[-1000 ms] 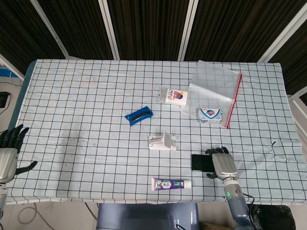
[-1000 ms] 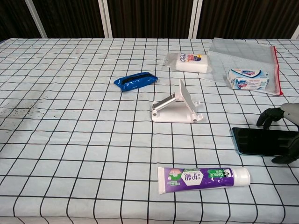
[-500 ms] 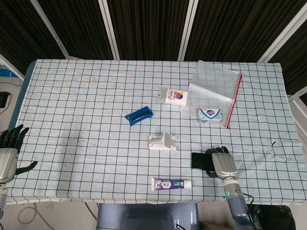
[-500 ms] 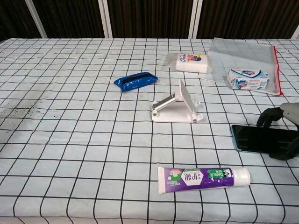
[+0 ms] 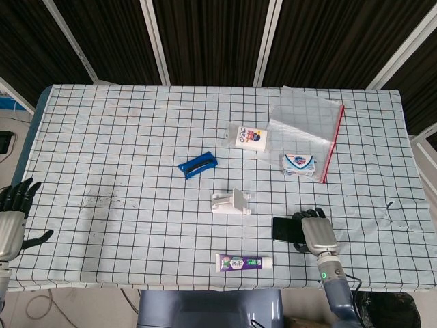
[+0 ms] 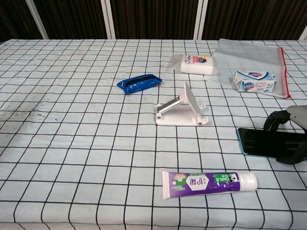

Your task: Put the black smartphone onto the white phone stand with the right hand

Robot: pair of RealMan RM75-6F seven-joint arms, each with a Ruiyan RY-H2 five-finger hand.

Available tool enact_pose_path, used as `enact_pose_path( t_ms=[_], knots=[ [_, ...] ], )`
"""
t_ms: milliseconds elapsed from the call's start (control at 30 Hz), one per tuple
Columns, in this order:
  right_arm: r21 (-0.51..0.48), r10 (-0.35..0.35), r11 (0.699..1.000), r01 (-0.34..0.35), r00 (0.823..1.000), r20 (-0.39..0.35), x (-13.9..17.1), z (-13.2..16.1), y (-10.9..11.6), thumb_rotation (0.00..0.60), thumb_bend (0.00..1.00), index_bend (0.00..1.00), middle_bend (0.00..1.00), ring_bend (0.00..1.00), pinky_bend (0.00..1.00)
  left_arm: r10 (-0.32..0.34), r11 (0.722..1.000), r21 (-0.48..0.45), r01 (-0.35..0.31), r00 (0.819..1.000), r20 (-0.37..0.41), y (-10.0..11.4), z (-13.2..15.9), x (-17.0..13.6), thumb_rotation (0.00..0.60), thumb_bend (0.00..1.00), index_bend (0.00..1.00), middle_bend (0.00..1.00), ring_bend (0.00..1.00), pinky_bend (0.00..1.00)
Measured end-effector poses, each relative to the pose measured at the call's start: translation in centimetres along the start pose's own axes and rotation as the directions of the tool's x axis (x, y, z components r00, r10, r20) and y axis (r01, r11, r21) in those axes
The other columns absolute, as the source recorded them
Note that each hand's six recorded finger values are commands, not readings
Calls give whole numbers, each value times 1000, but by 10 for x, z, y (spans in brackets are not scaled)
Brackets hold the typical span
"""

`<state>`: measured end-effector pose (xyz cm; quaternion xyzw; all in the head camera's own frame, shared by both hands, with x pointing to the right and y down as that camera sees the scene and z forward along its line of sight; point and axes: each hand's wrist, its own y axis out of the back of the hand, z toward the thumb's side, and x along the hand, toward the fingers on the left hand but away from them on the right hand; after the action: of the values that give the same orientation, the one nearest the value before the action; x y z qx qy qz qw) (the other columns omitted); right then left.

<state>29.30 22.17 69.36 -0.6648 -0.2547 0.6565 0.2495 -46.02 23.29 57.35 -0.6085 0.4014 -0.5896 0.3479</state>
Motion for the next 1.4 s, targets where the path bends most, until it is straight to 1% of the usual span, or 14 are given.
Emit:
enact_pose_path(
  t_ms=[67, 200, 300, 500, 600, 833, 1100, 1233, 1400],
  knots=[
    [4, 4, 1000, -4, 1000, 4, 0, -1, -1, 600, 330, 423, 434, 244, 143, 0, 1000, 0, 0, 1000, 0, 0, 0, 0, 600, 0, 0, 0, 0, 0],
    [15, 5, 1000, -5, 1000, 6, 0, -2, -1, 600, 408, 455, 503, 296, 143, 0, 1000, -1, 0, 1000, 0, 0, 0, 0, 600, 0, 0, 0, 0, 0],
    [18, 4, 1000, -4, 1000, 6, 1, -2, -2, 600, 439, 458, 519, 302, 143, 0, 1000, -3, 0, 1000, -1, 0, 0, 0, 600, 0, 0, 0, 0, 0],
    [15, 5, 1000, -5, 1000, 5, 2, -3, -2, 600, 464, 490, 543, 331, 158, 0, 1000, -5, 0, 1000, -2, 1, 0, 0, 600, 0, 0, 0, 0, 0],
    [8, 0, 1000, 0, 1000, 0, 2, -2, 0, 600, 475, 491, 544, 332, 161, 2, 1000, -6, -2, 1000, -3, 1, 0, 0, 600, 0, 0, 0, 0, 0],
    [-25, -38, 999, 38, 999, -28, 3, 2, 10, 600, 487, 505, 555, 343, 183, 2, 1000, -7, -2, 1000, -4, 1, 0, 0, 600, 0, 0, 0, 0, 0],
    [-88, -99, 992, 93, 993, -65, 7, 8, 25, 600, 497, 505, 555, 343, 183, 3, 1000, -9, -3, 1000, -5, 1, 0, 0, 600, 0, 0, 0, 0, 0],
    [-152, -134, 981, 121, 988, -77, 9, 10, 35, 600, 497, 505, 555, 343, 183, 4, 1000, -10, -4, 1000, -5, 1, 0, 0, 600, 0, 0, 0, 0, 0],
    [-257, -175, 955, 149, 981, -82, 9, 11, 47, 600, 497, 505, 556, 343, 200, 5, 1000, -12, -5, 1000, -6, 1, 0, 0, 600, 0, 0, 0, 0, 0]
  ],
)
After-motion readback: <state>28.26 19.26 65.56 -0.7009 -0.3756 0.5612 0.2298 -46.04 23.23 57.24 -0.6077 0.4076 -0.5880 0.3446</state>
